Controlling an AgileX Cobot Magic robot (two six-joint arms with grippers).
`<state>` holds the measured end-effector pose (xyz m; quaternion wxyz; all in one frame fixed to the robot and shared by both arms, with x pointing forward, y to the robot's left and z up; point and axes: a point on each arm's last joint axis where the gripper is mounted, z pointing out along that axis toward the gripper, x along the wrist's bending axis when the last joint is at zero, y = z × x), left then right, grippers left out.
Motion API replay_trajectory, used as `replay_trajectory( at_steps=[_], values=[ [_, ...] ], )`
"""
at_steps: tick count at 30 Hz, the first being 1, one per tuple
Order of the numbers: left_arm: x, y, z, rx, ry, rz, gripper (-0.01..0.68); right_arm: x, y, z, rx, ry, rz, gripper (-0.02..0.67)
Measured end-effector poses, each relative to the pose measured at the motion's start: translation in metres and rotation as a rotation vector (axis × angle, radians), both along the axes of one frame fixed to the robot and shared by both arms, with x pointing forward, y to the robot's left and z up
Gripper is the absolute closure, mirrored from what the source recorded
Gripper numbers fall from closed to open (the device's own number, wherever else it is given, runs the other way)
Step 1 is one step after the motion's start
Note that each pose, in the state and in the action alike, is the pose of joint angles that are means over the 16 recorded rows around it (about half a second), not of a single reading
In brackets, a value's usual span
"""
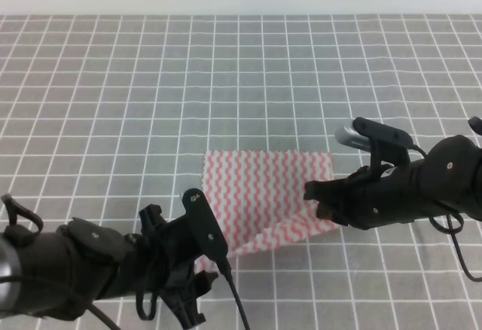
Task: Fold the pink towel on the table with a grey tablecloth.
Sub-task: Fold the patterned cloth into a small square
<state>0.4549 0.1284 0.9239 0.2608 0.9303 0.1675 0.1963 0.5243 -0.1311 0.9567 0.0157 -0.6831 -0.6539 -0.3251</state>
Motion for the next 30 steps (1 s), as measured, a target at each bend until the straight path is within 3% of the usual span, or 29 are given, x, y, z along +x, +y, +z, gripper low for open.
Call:
replay_trajectory(
  at_steps=[8, 23, 30],
  values=[
    [0.001, -0.001, -0.003, 0.006, 0.011, -0.001, 0.394, -0.001, 0.000, -0.001, -0.003, 0.006, 0.012, 0.664],
    [-0.001, -0.001, -0.002, -0.005, 0.014, -0.005, 0.642, -0.002, 0.001, -0.002, -0.003, 0.017, 0.017, 0.664],
    [0.002, -0.002, 0.007, -0.048, 0.005, 0.045, 0.673, -0.001, 0.001, -0.001, 0.004, 0.014, 0.007, 0.664]
  ],
)
